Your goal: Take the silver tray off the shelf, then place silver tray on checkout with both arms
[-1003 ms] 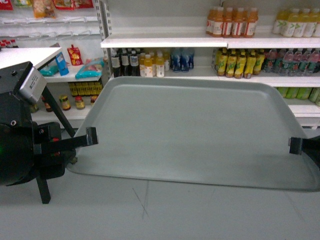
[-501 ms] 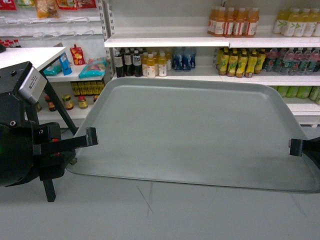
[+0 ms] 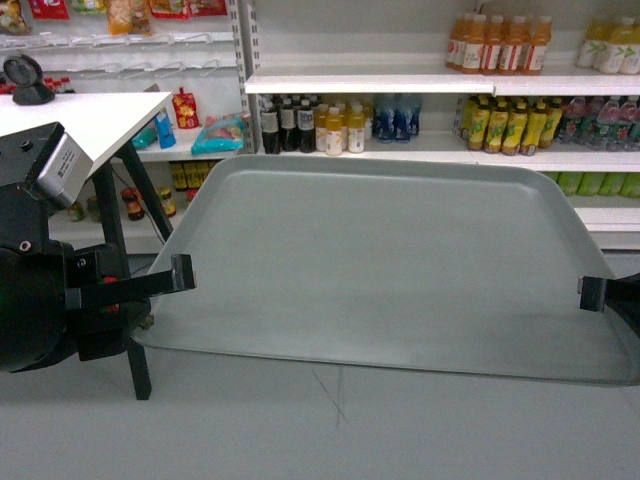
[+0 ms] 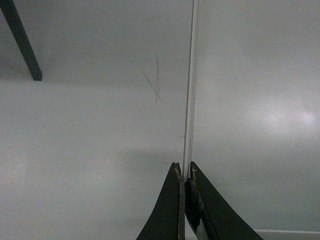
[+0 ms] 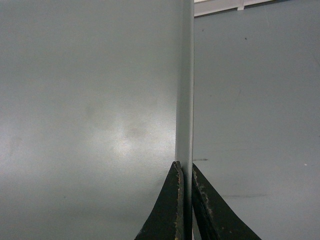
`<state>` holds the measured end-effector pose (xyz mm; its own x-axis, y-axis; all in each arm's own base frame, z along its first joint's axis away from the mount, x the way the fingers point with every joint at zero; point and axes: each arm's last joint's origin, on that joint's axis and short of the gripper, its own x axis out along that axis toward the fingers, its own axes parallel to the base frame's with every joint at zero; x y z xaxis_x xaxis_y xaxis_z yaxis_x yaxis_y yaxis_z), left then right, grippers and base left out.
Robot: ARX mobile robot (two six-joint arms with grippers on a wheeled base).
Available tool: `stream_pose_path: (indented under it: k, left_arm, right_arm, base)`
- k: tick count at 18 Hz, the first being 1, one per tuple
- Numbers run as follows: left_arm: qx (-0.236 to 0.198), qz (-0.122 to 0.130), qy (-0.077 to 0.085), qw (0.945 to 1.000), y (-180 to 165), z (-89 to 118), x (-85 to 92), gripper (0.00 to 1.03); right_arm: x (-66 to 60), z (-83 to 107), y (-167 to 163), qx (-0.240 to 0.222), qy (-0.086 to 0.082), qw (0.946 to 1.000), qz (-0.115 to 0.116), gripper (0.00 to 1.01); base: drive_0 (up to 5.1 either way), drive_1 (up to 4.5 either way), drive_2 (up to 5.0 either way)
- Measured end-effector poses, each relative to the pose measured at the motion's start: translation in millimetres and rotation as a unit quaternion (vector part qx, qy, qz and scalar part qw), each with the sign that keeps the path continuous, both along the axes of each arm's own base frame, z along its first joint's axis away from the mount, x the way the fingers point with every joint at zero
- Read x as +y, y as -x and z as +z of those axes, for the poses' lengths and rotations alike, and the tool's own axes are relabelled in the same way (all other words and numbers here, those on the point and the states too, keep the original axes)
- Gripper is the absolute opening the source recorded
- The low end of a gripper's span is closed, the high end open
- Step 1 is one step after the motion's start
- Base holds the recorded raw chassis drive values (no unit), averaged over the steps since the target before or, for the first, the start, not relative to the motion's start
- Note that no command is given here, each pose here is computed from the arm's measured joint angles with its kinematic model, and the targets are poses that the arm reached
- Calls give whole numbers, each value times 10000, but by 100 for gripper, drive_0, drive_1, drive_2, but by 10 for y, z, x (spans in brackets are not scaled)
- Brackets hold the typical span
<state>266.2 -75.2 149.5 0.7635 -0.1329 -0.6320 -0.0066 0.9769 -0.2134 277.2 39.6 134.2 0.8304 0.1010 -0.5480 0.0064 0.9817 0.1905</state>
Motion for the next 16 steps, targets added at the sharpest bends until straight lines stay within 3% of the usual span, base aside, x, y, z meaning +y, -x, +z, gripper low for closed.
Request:
stream_pose_path:
  k: [16]
  left_arm:
    - [7, 4, -2, 10000, 0, -1, 2, 3]
  right_arm:
    - [0, -2, -1, 10, 0, 10000, 2, 4]
  base:
    - [-501, 244, 244]
